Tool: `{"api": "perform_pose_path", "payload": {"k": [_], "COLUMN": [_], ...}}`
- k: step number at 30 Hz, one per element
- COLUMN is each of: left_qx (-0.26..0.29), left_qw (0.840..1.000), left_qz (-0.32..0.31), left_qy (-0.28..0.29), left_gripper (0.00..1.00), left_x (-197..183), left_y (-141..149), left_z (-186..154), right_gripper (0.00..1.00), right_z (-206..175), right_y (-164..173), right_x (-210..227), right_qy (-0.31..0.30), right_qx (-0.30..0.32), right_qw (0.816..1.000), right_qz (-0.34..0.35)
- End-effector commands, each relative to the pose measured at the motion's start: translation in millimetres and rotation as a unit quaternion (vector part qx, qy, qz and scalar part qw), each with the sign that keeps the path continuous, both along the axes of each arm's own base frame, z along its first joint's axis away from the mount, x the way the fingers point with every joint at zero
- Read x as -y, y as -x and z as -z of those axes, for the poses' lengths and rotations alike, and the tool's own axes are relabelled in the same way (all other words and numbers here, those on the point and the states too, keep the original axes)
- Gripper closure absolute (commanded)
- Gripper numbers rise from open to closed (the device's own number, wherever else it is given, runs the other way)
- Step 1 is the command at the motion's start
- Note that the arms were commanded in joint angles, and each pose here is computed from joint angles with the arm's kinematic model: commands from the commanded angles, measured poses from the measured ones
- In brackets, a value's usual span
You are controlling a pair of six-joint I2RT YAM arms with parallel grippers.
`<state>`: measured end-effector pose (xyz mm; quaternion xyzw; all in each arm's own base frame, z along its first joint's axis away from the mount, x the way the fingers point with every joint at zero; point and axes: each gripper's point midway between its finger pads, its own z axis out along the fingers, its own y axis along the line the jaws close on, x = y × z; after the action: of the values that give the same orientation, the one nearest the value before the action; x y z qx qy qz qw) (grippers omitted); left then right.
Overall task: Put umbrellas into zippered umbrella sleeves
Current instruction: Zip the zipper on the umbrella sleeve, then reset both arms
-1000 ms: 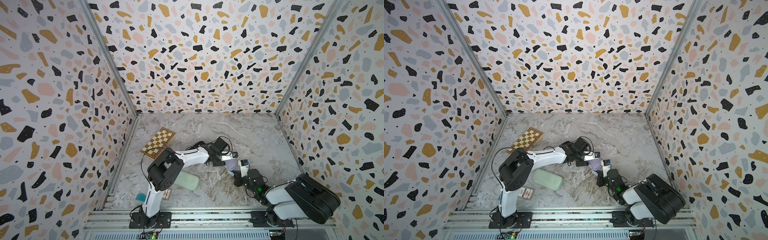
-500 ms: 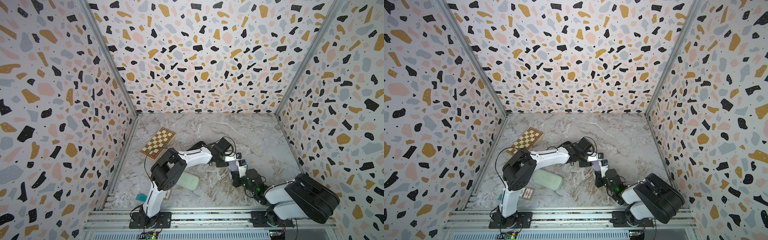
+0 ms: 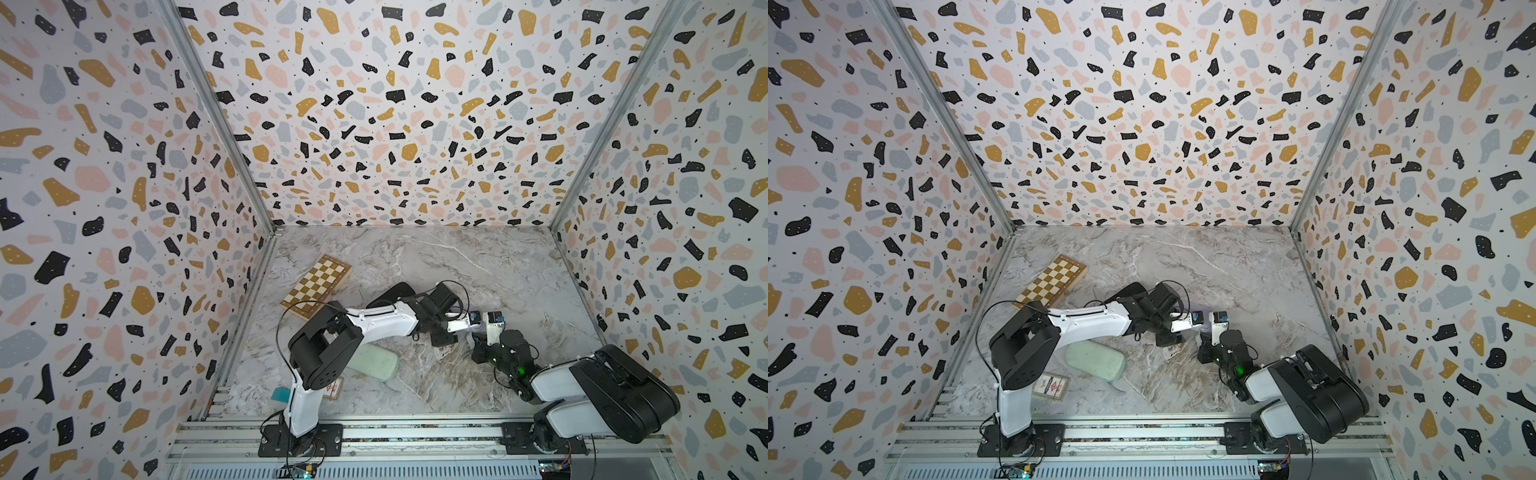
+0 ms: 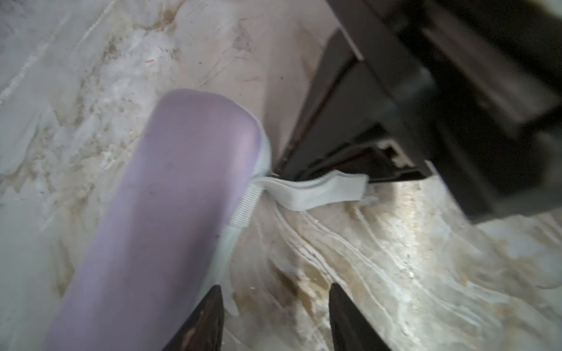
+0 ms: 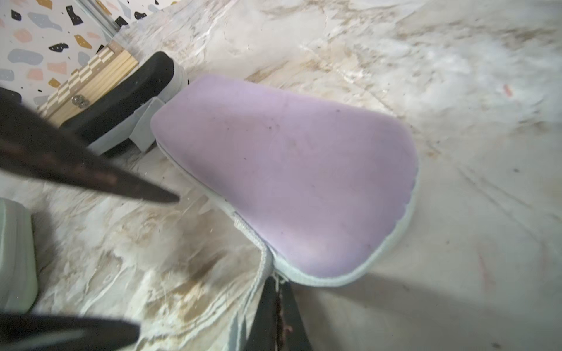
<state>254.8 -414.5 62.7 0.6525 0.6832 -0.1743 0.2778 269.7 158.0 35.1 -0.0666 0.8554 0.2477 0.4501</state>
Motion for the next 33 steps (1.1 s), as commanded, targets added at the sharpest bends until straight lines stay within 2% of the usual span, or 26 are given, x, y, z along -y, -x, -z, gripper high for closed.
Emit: {"api": "perform_pose_path", "payload": {"k": [1, 6, 9, 13, 15, 18, 22, 25, 27, 29, 32, 33], "left_qx": [0.013, 0.016, 0.003, -0.021, -0.013, 0.017, 0.063, 0.111, 0.138, 0.168, 0.246, 0.271], "left_qw": [0.995, 0.984, 0.97, 0.956, 0.949, 0.931, 0.883, 0.846, 0.83, 0.805, 0.718, 0.697], "left_qz": [-0.049, -0.112, -0.17, -0.208, -0.234, -0.285, -0.377, -0.449, -0.473, -0.508, -0.606, -0.623], "left_qy": [0.084, 0.136, 0.173, 0.206, 0.212, 0.227, 0.271, 0.264, 0.262, 0.258, 0.237, 0.23], "left_gripper": [0.42, 0.38, 0.35, 0.3, 0.29, 0.25, 0.0, 0.01, 0.01, 0.01, 0.01, 0.01], "left_x": [12.9, 0.5, -14.2, -33.7, -47.1, -74.9, -127.3, -176.4, -205.2, -240.9, -313.7, -332.5], "left_y": [-9.3, -12.0, -12.4, -2.2, -2.6, -8.2, -18.3, -29.6, -38.3, -50.0, -65.2, -69.0], "left_z": [-37.6, -65.2, -82.3, -94.9, -99.0, -108.4, -133.7, -149.6, -158.0, -165.4, -172.8, -169.3], "right_gripper": [1.0, 1.0, 0.99, 0.88, 0.78, 0.73, 0.44, 0.24, 0.1, 0.06, 0.04, 0.01], "right_z": [-14.3, -17.2, -18.5, -19.4, -18.6, -21.3, -39.7, -75.6, -103.7, -132.9, -169.9, -180.8], "right_y": [-9.3, -24.4, -33.0, -44.0, -45.1, -40.6, -36.2, -42.2, -49.1, -58.0, -72.5, -76.5], "right_x": [-2.7, 12.7, 19.3, 21.7, 20.9, 22.1, 30.5, 34.1, 36.1, 35.9, 53.1, 62.4], "right_qy": [-0.008, -0.003, -0.004, -0.004, -0.006, -0.012, -0.016, -0.013, -0.011, -0.005, 0.01, 0.01], "right_qx": [0.018, 0.012, 0.007, -0.001, -0.005, 0.0, 0.025, 0.059, 0.087, 0.123, 0.187, 0.207], "right_qw": [1.0, 0.999, 0.998, 0.998, 0.998, 0.998, 0.996, 0.994, 0.992, 0.988, 0.972, 0.964], "right_qz": [-0.001, 0.036, 0.058, 0.068, 0.065, 0.064, 0.082, 0.09, 0.095, 0.091, 0.14, 0.167]}}
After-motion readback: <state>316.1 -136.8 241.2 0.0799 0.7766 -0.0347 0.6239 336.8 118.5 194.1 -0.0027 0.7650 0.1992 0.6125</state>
